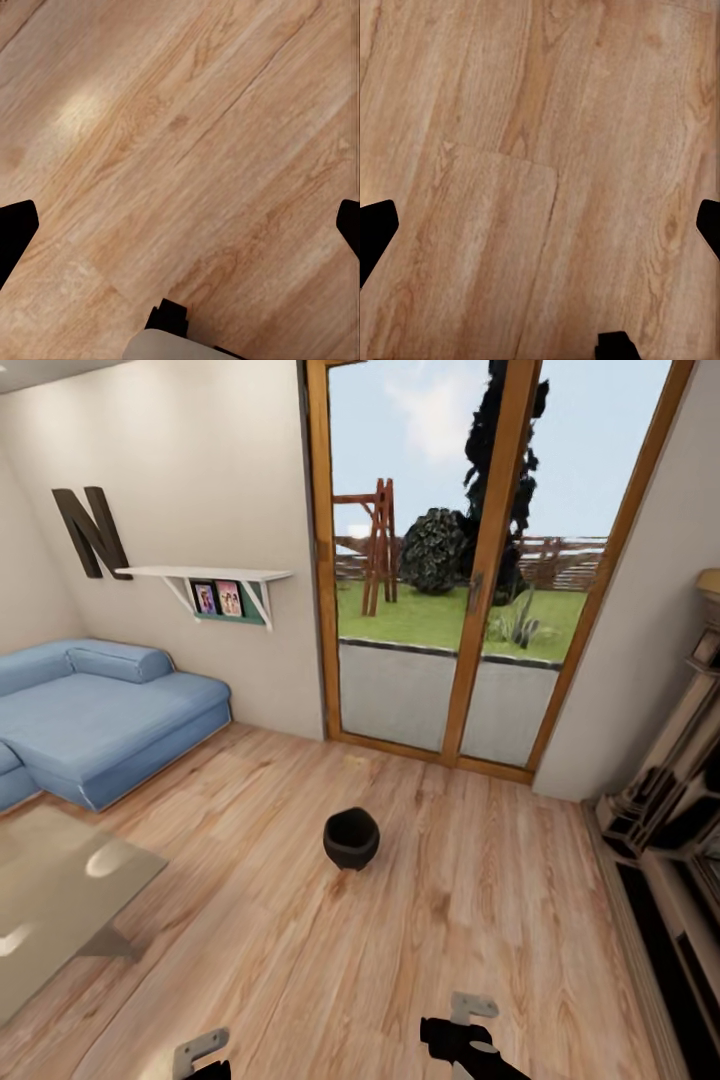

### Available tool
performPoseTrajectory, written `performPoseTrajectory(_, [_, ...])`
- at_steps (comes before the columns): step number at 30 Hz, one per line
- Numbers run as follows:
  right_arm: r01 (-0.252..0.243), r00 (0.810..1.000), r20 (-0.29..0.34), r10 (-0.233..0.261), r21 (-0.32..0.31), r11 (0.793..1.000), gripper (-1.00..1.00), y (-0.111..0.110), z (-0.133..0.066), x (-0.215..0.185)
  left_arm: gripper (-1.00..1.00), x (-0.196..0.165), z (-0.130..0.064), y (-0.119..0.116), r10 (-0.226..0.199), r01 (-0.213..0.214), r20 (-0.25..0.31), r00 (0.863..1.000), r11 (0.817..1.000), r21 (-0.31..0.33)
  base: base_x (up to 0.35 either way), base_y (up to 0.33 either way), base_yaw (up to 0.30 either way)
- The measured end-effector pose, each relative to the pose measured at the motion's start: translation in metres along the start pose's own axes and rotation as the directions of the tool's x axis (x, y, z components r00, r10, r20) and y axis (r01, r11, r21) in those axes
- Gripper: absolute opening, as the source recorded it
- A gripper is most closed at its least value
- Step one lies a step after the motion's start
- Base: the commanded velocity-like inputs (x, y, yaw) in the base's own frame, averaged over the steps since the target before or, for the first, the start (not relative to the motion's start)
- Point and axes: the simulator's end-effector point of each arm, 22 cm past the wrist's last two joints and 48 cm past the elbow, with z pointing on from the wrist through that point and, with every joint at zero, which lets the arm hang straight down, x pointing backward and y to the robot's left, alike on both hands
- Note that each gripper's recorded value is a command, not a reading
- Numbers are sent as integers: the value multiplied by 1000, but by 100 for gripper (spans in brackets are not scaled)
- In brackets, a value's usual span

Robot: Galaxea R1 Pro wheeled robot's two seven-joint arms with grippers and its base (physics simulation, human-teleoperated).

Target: Place each of the two pumpkins and all three candles from the living room inside a cabinet in the living room (use any cabinet), then make sure every cabinet is closed, and position the cauldron so it is next to a table in the living room.

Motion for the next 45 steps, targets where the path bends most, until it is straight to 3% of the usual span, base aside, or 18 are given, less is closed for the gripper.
performPoseTrajectory(20, [1,1000,0,-1,2,1000,100,-1,0,0,100,1,0,1,-4,4,-3,1000,1000,-2,316,-47,1])
performPoseTrajectory(45, [6,1000,1,-6,0,1000,100,-1,0,0,100,1,0,1,-2,2,-2,1000,1000,-1,316,-88,114])
